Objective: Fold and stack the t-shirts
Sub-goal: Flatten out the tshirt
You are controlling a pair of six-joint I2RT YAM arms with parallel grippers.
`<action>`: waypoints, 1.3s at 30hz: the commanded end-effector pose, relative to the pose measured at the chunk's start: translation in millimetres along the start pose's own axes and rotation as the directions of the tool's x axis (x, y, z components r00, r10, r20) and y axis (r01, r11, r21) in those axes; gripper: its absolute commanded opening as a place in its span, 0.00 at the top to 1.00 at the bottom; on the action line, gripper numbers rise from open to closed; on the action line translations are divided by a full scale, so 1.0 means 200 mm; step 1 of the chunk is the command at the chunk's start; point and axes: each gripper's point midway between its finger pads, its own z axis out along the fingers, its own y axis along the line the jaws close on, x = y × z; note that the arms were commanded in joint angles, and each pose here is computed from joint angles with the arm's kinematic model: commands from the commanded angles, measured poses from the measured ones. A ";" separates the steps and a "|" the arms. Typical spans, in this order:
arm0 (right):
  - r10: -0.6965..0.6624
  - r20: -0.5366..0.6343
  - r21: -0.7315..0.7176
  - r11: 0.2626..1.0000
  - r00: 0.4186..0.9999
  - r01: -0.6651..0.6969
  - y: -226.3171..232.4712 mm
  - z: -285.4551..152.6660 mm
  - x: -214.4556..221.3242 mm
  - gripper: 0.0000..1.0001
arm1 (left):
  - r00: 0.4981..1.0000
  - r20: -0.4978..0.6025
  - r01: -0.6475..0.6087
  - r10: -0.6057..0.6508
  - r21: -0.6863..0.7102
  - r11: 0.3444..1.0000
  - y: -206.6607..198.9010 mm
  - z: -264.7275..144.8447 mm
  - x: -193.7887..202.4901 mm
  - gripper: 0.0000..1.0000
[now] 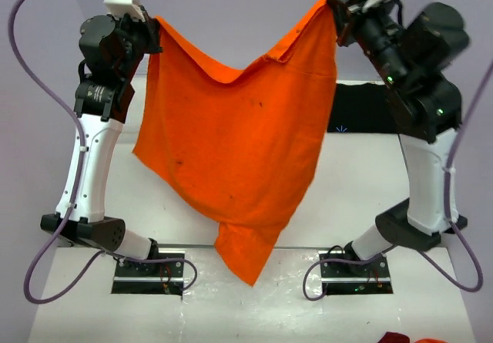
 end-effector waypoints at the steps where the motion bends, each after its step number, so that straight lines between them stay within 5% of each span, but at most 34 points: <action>1: -0.048 0.020 0.078 0.996 0.999 0.046 -0.10 0.02 -0.03 1.00 | 0.996 0.082 -0.041 0.044 -0.040 0.998 0.05 0.03 -0.12 1.00; 8: -0.052 -0.021 0.082 0.995 0.998 0.054 -0.10 -0.04 0.02 1.00 | 0.996 0.082 -0.031 0.034 -0.030 0.999 0.04 -0.04 -0.12 1.00; 15: -0.011 -0.020 0.071 0.997 1.000 0.013 -0.09 -0.30 -0.06 1.00 | 0.993 0.114 -0.015 0.016 -0.004 1.000 0.00 -0.37 -0.22 1.00; 23: 0.077 0.115 -0.043 0.996 0.990 -0.072 0.00 -0.74 -0.35 1.00 | 0.983 0.183 0.013 -0.030 0.090 0.996 -0.10 -0.87 -0.37 1.00; 29: 0.145 0.166 -0.161 0.980 0.975 -0.118 0.09 -0.88 -0.46 1.00 | 0.976 0.213 0.020 -0.044 0.117 0.993 -0.13 -1.00 -0.46 1.00; 33: 0.150 0.081 -0.135 0.981 0.985 -0.138 0.10 -0.73 -0.30 1.00 | 0.990 0.123 0.054 -0.068 0.110 0.992 -0.12 -0.85 -0.30 1.00; 39: 0.119 -0.224 -0.007 0.992 0.967 -0.124 0.12 -0.32 0.46 1.00 | 0.982 -0.147 0.129 -0.118 0.066 0.989 -0.07 -0.48 0.41 1.00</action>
